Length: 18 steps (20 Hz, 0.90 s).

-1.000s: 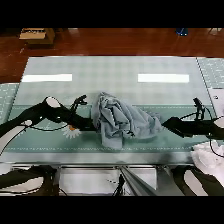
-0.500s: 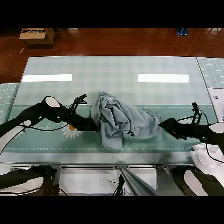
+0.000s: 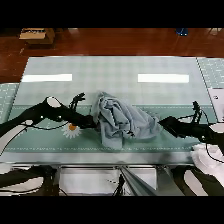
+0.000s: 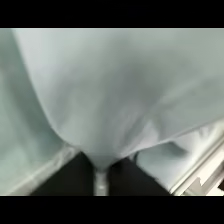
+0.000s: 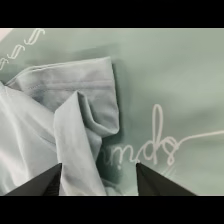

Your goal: Fold the shirts.

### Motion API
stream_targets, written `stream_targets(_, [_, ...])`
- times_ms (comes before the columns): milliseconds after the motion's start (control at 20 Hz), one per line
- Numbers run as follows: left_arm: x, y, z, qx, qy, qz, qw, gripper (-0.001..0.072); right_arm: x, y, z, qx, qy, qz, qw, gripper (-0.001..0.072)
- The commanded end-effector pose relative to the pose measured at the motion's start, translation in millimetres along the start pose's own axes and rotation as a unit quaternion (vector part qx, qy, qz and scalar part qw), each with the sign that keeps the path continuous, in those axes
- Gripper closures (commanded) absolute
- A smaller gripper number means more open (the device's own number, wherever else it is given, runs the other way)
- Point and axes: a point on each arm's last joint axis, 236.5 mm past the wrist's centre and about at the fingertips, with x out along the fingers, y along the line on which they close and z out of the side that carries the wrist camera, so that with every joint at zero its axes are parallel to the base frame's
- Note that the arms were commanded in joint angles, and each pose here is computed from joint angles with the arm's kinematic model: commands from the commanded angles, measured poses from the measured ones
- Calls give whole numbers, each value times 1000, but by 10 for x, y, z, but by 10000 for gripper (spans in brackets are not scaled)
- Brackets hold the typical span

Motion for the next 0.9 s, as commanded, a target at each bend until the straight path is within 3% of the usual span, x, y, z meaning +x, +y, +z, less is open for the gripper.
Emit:
stream_targets(0, [76,30,-119,-12,31,-8,999,685,1,35,11,1,-2,7,1000,183])
stream_targets(550, [-84,-183,-212,33,39,-29,998,687,220,-118,-117,15,41,-10,999,189])
stream_targets(600, [-107,-209,-200,42,34,-30,998,687,331,-115,-182,14,55,-14,998,271])
stream_targets(700, [-182,-290,-152,58,22,-32,998,687,521,94,-309,-8,80,11,997,680])
stream_targets(850, [-606,-601,124,109,-43,-40,992,688,310,656,-273,-131,104,69,983,678])
